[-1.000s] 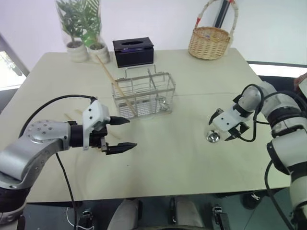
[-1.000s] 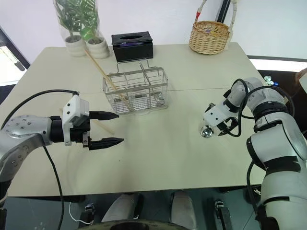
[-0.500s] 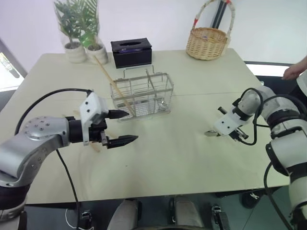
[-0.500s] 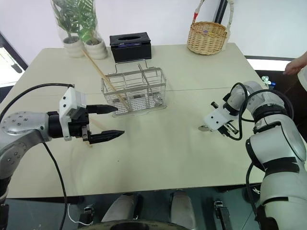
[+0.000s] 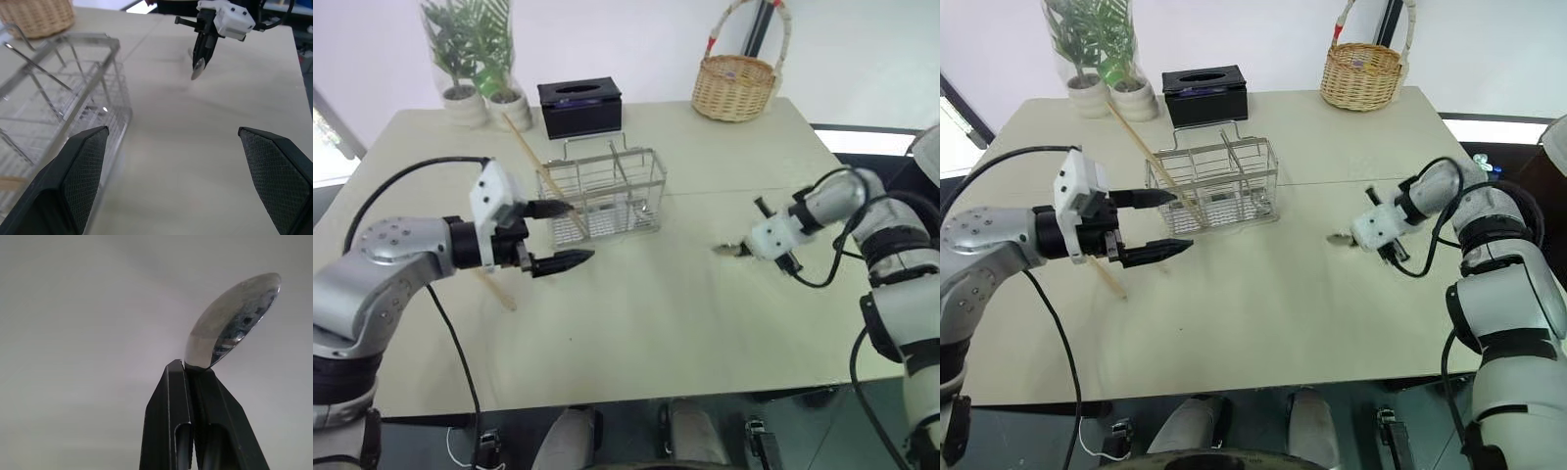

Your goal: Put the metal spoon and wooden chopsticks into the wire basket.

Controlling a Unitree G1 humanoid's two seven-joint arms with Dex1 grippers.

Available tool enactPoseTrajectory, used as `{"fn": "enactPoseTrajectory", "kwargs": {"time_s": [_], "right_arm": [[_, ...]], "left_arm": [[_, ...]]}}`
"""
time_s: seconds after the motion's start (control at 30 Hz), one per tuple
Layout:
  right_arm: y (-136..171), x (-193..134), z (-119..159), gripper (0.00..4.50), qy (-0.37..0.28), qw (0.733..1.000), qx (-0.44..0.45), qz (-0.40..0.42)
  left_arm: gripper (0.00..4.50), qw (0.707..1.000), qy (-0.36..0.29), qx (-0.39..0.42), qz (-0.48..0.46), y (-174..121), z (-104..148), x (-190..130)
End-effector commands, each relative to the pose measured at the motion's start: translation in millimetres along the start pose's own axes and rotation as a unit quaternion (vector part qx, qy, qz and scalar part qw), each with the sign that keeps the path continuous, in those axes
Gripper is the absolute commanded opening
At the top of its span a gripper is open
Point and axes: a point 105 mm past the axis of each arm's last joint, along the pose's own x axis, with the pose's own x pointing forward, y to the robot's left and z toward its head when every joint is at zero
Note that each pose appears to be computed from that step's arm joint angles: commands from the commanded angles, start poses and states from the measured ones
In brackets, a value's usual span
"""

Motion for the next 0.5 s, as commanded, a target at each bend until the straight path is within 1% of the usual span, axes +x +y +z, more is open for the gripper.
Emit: {"fn": "enactPoseTrajectory", "kwargs": {"time_s": [0.03, 0.1, 0.17, 0.27, 0.33, 0.37, 0.4, 0.5], "right_arm": [[-54.4, -36.6, 36.4, 0.04, -0.118, 0.978, 0.058, -0.161], [-68.1, -52.7, 55.5, 0.04, -0.176, 0.956, 0.101, -0.213], [-83.0, -68.4, 77.1, 0.04, -0.235, 0.922, 0.155, -0.266], [-106.2, -88.0, 107.6, 0.04, -0.32, 0.854, 0.237, -0.335], [-119.1, -93.5, 120.3, 0.04, -0.357, 0.812, 0.28, -0.366], [-123.7, -94.3, 125.0, 0.04, -0.369, 0.797, 0.294, -0.376], [-127.4, -93.9, 129.1, 0.04, -0.381, 0.784, 0.306, -0.383], [-136.4, -90.8, 134.1, 0.04, -0.403, 0.756, 0.332, -0.395]], "left_arm": [[4.5, 0.999, -0.027, 0.023, 0.034, 14.1, 16.2, -8.4], [4.5, 0.998, -0.031, 0.025, 0.04, 17.9, 18.6, -10.7], [4.5, 0.998, -0.034, 0.027, 0.045, 21.0, 20.8, -12.5], [4.5, 0.997, -0.036, 0.032, 0.052, 24.8, 22.5, -13.5], [4.5, 0.997, -0.038, 0.034, 0.055, 27.4, 23.8, -13.2], [4.5, 0.997, -0.04, 0.035, 0.056, 28.4, 24.6, -13.0], [4.5, 0.997, -0.042, 0.036, 0.057, 29.2, 25.5, -12.8], [4.5, 0.996, -0.045, 0.037, 0.06, 30.8, 27.3, -12.7]]}}
